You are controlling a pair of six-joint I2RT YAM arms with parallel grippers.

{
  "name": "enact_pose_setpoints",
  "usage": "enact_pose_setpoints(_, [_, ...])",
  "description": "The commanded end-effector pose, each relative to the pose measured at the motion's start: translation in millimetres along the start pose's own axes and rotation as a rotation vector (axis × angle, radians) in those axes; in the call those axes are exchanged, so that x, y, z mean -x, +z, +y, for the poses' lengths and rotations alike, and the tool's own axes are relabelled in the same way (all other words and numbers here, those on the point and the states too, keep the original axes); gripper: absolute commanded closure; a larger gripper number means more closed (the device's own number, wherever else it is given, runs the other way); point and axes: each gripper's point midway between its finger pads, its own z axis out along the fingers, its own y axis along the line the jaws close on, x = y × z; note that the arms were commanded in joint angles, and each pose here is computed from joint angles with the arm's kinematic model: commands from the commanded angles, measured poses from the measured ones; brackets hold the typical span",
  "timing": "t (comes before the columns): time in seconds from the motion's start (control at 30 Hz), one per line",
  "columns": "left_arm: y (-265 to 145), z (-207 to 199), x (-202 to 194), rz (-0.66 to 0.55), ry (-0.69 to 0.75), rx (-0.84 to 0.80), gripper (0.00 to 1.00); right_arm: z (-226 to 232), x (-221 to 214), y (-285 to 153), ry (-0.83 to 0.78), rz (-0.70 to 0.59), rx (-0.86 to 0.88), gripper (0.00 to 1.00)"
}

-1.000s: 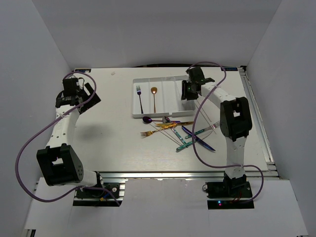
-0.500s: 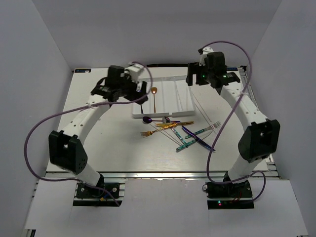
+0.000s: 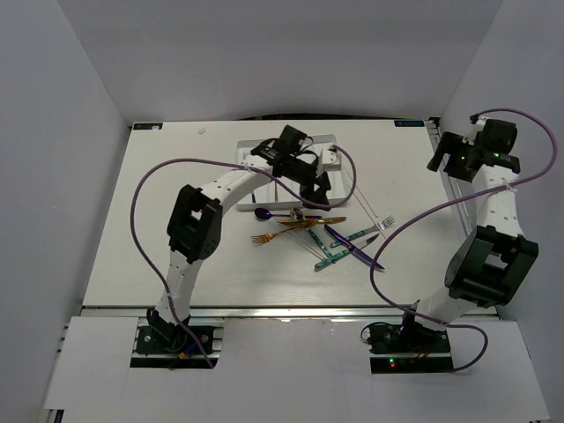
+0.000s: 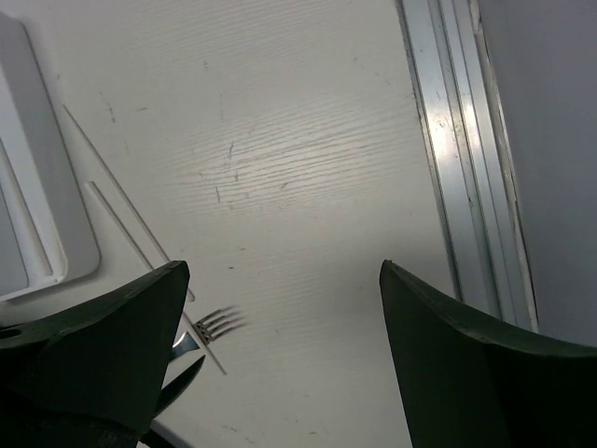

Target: Sort the eating utensils into containers

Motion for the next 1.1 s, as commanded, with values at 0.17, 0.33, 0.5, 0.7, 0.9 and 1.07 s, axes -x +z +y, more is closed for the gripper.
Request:
enact_pose_setpoints(0.17, [52.7,-38.7,4.6,-0.052,0.211,-0.233,0.21,1.5,-8.6,-15.2,0.042,0.01,0.076,0.11])
enact_pose_setpoints(0.33, [74.2,-43.2,-17.0,-0.012,0.247,-0.256,0.23,1.9,-12.2,-14.3,0.057,0.019,0.085,0.11])
enact_pose_setpoints(0.5, [89.4,-44.5,-35.0,0.027,0.273,-0.266,0.32,0.2,-4.6,-14.4,0.063,0.009,0.089,0.11])
enact_pose_setpoints(0.7, [98.7,-44.3,-56.3,0.07,0.279,-0.274,0.38,-4.0,-8.2,-11.7,0.086,0.021,0.097,0.11])
enact_pose_setpoints(0.9, [101.5,-50.0,-74.3,0.113,0.296,-0.285,0.4,-12.6,-10.6,-10.4,0.119,0.028,0.092,0.11])
enact_pose_setpoints(1.07, [101.1,-49.3,-80.7,0.136,0.315,-0.283,0.43,-15.7,-12.5,-11.2,0.134,0.028,0.093,0.11])
